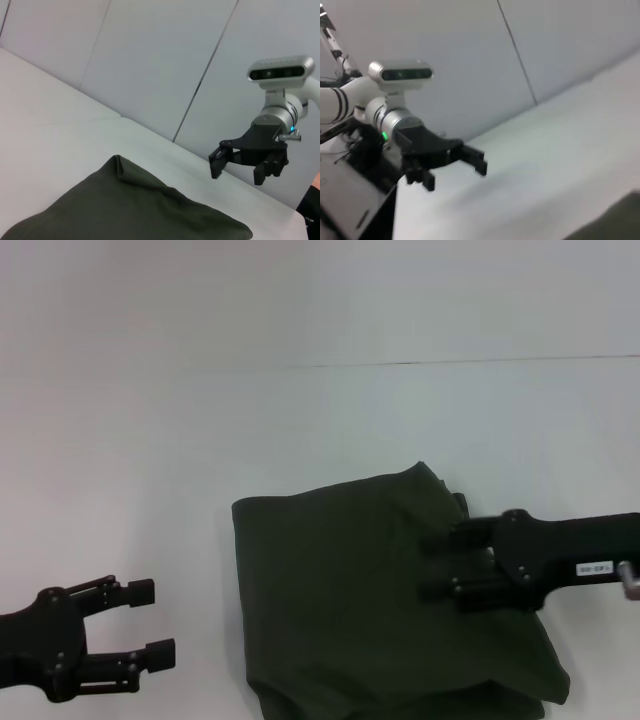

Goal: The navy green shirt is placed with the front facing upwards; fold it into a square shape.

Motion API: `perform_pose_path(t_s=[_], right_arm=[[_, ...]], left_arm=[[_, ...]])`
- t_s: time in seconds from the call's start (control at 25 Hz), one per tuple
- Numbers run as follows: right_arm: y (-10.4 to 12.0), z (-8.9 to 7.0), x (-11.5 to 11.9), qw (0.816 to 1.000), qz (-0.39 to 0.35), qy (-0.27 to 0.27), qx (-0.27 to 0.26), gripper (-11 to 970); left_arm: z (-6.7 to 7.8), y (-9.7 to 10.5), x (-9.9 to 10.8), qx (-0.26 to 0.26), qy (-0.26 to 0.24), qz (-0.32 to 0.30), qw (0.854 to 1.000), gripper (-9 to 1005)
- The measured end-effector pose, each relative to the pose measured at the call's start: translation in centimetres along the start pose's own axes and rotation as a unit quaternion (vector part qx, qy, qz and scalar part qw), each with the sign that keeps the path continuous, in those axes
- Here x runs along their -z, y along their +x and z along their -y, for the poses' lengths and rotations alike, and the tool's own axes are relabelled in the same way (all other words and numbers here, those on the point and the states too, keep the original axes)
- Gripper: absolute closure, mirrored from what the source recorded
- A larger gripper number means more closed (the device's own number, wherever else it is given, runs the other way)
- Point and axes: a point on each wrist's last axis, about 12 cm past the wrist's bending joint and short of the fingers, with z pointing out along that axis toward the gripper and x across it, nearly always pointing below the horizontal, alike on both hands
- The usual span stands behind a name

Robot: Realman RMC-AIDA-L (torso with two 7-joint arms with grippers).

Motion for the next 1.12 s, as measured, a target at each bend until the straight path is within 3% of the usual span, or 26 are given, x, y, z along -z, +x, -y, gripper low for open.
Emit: perform_pose_path(t_s=[0.08,0.32,0.52,0.8,1.12], right_arm=[[0.5,-0.1,-0.4,0.999,0.028,0.016,0.037,399],[1.8,0.0,-0.7,0.994,0.046,0.041,0.089,190],[3.7,-0.2,-1.5,0.990,0.045,0.047,0.125,103],[6.5,-0.4,-3.6,0.983,0.006,0.052,0.177,102],[8.0,-0.5,-4.7,0.976,-0.015,0.054,0.210,103]], left_arm=[[0.0,0.0,0.0,-0.002,0.000,0.001,1.000,127],[-0.1,0.0,0.0,-0.002,-0.009,0.018,1.000,130],[-0.1,-0.1,-0.2,-0.004,-0.014,0.041,0.999,133],[-0.2,0.2,-0.2,0.007,-0.031,0.067,0.997,136],[-0.3,0.6,-0.3,0.018,-0.040,0.077,0.996,140]])
